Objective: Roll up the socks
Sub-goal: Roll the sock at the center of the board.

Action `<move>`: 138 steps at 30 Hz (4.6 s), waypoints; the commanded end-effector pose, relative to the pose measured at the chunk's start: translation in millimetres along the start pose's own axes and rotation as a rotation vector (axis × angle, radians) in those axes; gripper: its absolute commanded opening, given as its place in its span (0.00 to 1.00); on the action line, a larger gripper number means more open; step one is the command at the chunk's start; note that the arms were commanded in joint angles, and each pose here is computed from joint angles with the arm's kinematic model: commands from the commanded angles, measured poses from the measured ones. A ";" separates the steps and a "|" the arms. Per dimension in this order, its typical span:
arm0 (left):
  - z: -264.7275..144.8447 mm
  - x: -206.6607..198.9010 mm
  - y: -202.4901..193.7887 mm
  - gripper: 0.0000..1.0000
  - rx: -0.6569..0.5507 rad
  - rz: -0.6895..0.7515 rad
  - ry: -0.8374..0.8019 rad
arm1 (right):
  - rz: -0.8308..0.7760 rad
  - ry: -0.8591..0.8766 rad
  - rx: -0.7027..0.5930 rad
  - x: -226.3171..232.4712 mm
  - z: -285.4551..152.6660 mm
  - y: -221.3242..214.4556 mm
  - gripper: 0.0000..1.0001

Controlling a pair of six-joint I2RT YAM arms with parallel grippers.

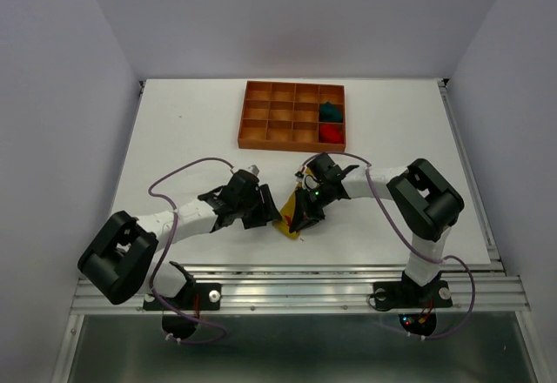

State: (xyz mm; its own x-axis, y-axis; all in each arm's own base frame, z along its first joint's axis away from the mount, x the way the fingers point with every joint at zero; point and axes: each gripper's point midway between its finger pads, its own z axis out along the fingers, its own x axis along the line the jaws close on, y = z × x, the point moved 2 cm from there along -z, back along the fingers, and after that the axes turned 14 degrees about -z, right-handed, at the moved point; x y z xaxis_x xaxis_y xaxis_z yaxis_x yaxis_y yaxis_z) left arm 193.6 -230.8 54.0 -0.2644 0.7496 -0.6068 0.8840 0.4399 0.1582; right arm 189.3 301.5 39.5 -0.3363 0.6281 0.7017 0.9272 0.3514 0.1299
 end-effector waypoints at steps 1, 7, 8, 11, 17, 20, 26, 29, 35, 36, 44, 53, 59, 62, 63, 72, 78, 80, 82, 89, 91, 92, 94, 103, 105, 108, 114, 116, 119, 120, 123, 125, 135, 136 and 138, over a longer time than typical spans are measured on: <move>0.8 -5.6 -5.3 0.63 0.011 0.024 -0.062 | 0.057 -0.053 0.026 -16.7 2.6 -7.4 0.01; 7.1 -6.3 -10.4 0.59 0.039 0.027 -0.079 | 0.064 -0.051 0.036 -18.6 5.0 -8.6 0.01; 7.7 -5.7 -10.9 0.59 0.040 0.026 -0.076 | 0.068 -0.048 0.040 -18.3 5.2 -9.3 0.01; 7.8 -3.6 -12.8 0.59 0.042 0.019 -0.072 | 0.070 -0.050 0.041 -19.3 6.2 -8.9 0.01; 9.9 -9.4 -15.3 0.57 0.049 0.013 -0.100 | 0.078 -0.054 0.046 -21.4 8.7 -8.1 0.01; 12.7 -7.5 -17.9 0.55 0.054 0.011 -0.098 | 0.089 -0.050 0.039 -22.8 7.6 -3.8 0.01; 19.5 -8.3 -19.3 0.41 0.060 0.008 -0.104 | 0.101 -0.047 0.037 -25.1 7.7 -0.5 0.01; 21.3 -7.5 -20.1 0.31 0.063 0.002 -0.101 | 0.102 -0.046 0.038 -24.9 7.6 -0.8 0.01; 20.9 -9.8 -17.8 0.00 0.052 -0.016 -0.080 | 0.058 -0.035 0.046 -24.9 7.2 -1.9 0.06; 20.2 -10.7 -16.3 0.00 0.047 -0.018 -0.071 | 0.058 -0.036 0.045 -25.1 7.3 -1.8 0.06; 18.4 3.0 -7.4 0.00 0.022 -0.030 0.149 | -0.231 -0.144 -0.138 -3.7 -29.9 37.1 0.42; 14.7 6.4 -12.9 0.00 0.094 -0.042 0.270 | -0.609 -0.301 -0.344 31.5 -59.8 42.6 0.51; 4.6 -2.6 -9.8 0.00 0.111 -0.025 0.303 | -0.862 -0.308 -0.435 63.5 -56.4 18.5 0.51; 3.9 -4.0 -8.4 0.00 0.115 -0.017 0.321 | -0.978 -0.330 -0.435 75.5 -49.1 4.1 0.50; 3.7 -2.9 -9.8 0.00 0.125 -0.018 0.330 | -0.996 -0.336 -0.438 76.9 -47.5 1.5 0.50; 2.0 -2.5 -13.7 0.00 0.178 -0.005 0.377 | -1.194 -0.491 -0.412 85.2 -20.1 -7.7 0.47; 1.9 -4.6 -15.0 0.00 0.193 -0.012 0.384 | -1.254 -0.577 -0.346 79.4 -1.6 -11.1 0.46; 1.3 -5.2 -16.0 0.00 0.201 -0.014 0.384 | -1.270 -0.589 -0.339 79.5 3.9 -10.5 0.46; 1.4 -4.7 -16.5 0.00 0.204 -0.014 0.386 | -1.276 -0.603 -0.345 80.3 6.2 -9.5 0.45; 1.3 -4.5 -18.0 0.00 0.213 -0.016 0.385 | -1.306 -0.648 -0.299 73.9 15.9 -10.6 0.45; 0.7 -5.2 -16.8 0.00 0.207 -0.013 0.386 | -1.304 -0.670 -0.276 67.6 17.7 -11.5 0.42; 0.2 -5.3 -16.8 0.00 0.207 -0.013 0.386 | -1.303 -0.680 -0.267 65.4 18.0 -11.6 0.42; 0.1 -5.1 -17.1 0.00 0.210 -0.012 0.388 | -1.308 -0.689 -0.242 61.9 21.4 -15.6 0.41; 0.5 -7.2 -18.5 0.00 0.228 -0.010 0.381 | -1.299 -0.816 -0.167 36.8 22.6 -18.0 0.28; 0.1 -7.9 -19.0 0.00 0.231 -0.013 0.378 | -1.287 -0.870 -0.154 28.2 23.1 -15.9 0.25; -0.9 -9.2 -19.1 0.00 0.239 -0.019 0.370 | -1.281 -0.897 -0.116 17.6 28.0 -18.4 0.21; -3.3 -7.9 -17.9 0.00 0.238 -0.038 0.359 | -1.246 -0.911 -0.119 10.1 30.1 -21.4 0.01; -5.5 -10.7 -13.7 0.10 0.220 -0.037 0.336 | -1.224 -0.873 -0.148 14.2 30.8 -23.9 0.01; -11.9 -19.1 -7.8 0.43 0.185 -0.031 0.292 | -1.191 -0.802 -0.178 23.7 30.5 -29.0 0.01; -15.9 -22.0 -2.6 0.49 0.154 -0.028 0.279 | -1.147 -0.765 -0.189 25.3 31.2 -31.0 0.01; -25.9 -27.8 11.9 0.54 0.093 -0.035 0.235 | -1.067 -0.682 -0.224 31.4 27.8 -29.5 0.01; -30.3 -24.9 18.8 0.61 0.067 -0.037 0.219 | -1.011 -0.641 -0.259 35.5 26.2 -26.2 0.01; -52.8 -3.1 50.5 0.63 -0.043 -0.115 0.161 | -0.781 -0.282 -0.307 63.0 6.7 -14.0 0.01; -53.0 1.0 50.9 0.63 -0.046 -0.124 0.157 | -0.767 -0.265 -0.301 61.8 6.1 -14.8 0.01; -53.8 3.5 51.1 0.63 -0.050 -0.131 0.148 | -0.691 -0.256 -0.317 55.1 2.4 -9.6 0.01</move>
State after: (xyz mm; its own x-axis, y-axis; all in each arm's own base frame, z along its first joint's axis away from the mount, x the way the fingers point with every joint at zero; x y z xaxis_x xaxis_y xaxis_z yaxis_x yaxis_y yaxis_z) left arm 221.8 -185.4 101.2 -0.4488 0.7497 -0.4864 0.8154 0.5662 0.1203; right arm 167.7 332.4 66.9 -0.8775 0.4776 0.0430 0.3686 0.6145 0.6975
